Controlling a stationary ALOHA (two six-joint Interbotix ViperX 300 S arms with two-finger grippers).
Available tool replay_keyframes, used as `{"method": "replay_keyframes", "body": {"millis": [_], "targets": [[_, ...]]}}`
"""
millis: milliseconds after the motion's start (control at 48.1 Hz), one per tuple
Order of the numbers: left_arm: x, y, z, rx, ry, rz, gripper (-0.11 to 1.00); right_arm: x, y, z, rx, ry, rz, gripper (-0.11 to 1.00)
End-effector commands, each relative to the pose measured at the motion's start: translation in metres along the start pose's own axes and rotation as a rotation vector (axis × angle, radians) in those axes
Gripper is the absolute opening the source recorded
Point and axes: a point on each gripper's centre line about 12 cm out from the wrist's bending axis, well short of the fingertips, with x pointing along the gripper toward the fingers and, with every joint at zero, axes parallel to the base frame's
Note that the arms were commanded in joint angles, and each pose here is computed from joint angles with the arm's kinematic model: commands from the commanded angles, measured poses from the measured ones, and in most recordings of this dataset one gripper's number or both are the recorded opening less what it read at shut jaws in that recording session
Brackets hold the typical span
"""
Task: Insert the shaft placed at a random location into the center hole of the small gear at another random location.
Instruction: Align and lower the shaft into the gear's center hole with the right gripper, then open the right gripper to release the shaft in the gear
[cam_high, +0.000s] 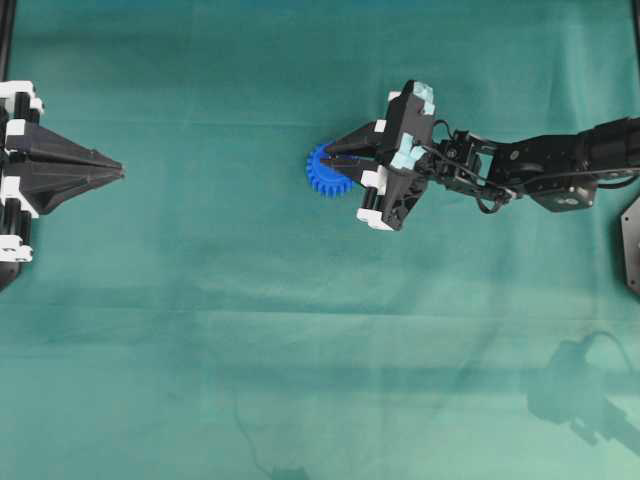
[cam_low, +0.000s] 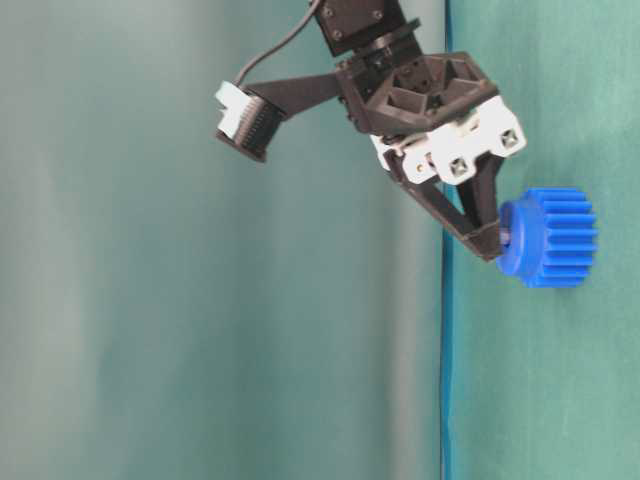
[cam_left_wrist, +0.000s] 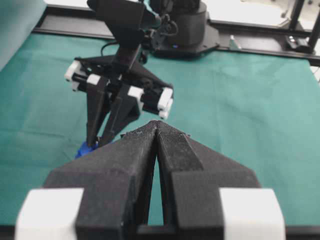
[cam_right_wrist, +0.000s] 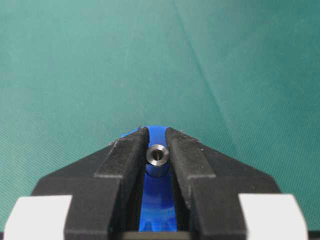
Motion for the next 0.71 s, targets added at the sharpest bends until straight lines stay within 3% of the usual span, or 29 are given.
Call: {"method": "replay_keyframes", "body": {"millis": [0,686], "targets": [[0.0016,0.0003,0.0054,-0.003,-0.014,0.003,0.0,0.0014,0.0011,0.0102,0.006,-0.03,0.002,0.26],[0.0015,0.0001,0.0047,-0.003,-0.012,0.001,0.0,0.0026,0.0003,0.005,0.008,0.011,-0.001,0.26]]}}
